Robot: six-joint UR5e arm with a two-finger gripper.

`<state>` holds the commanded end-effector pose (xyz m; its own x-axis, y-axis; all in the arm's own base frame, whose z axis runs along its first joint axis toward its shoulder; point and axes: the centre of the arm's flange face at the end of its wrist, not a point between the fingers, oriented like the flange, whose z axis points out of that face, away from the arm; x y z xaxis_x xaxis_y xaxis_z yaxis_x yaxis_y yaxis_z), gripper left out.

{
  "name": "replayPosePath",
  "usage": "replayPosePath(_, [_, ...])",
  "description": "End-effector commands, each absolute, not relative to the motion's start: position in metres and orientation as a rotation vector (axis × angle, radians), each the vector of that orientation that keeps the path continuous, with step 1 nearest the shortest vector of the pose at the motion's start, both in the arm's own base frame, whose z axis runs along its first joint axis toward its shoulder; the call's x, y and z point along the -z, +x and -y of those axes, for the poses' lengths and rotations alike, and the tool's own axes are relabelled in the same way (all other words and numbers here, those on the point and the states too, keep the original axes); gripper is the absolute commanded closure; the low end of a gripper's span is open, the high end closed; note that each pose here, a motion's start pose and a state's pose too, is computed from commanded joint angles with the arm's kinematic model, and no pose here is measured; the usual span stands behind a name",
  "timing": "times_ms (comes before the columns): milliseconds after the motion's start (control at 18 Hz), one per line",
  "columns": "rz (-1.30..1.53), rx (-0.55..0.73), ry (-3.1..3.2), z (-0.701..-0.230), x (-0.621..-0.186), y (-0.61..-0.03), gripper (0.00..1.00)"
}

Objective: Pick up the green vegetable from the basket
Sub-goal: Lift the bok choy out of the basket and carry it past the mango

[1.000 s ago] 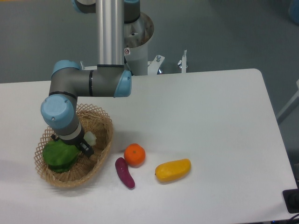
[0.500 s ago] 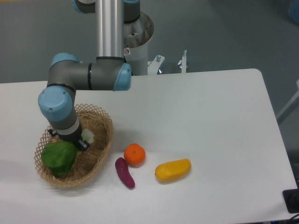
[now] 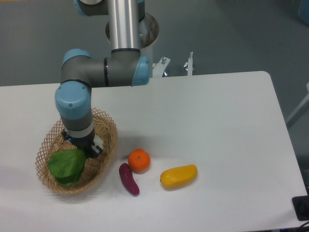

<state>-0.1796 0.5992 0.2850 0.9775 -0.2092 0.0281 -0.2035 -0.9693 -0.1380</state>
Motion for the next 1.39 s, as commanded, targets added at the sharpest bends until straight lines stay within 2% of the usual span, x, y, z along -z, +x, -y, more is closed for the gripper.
replayPosePath(611, [-0.197, -0.011, -2.976, -0.559, -0.303, -0.298, 0.76])
replayPosePath(889, [-0.244, -0.032, -2.984, -0.528, -0.3, -0.35, 0.76])
replayPosePath(1389, [-0.292, -0.159, -2.958, -0.469, -0.335, -0.467, 0.76])
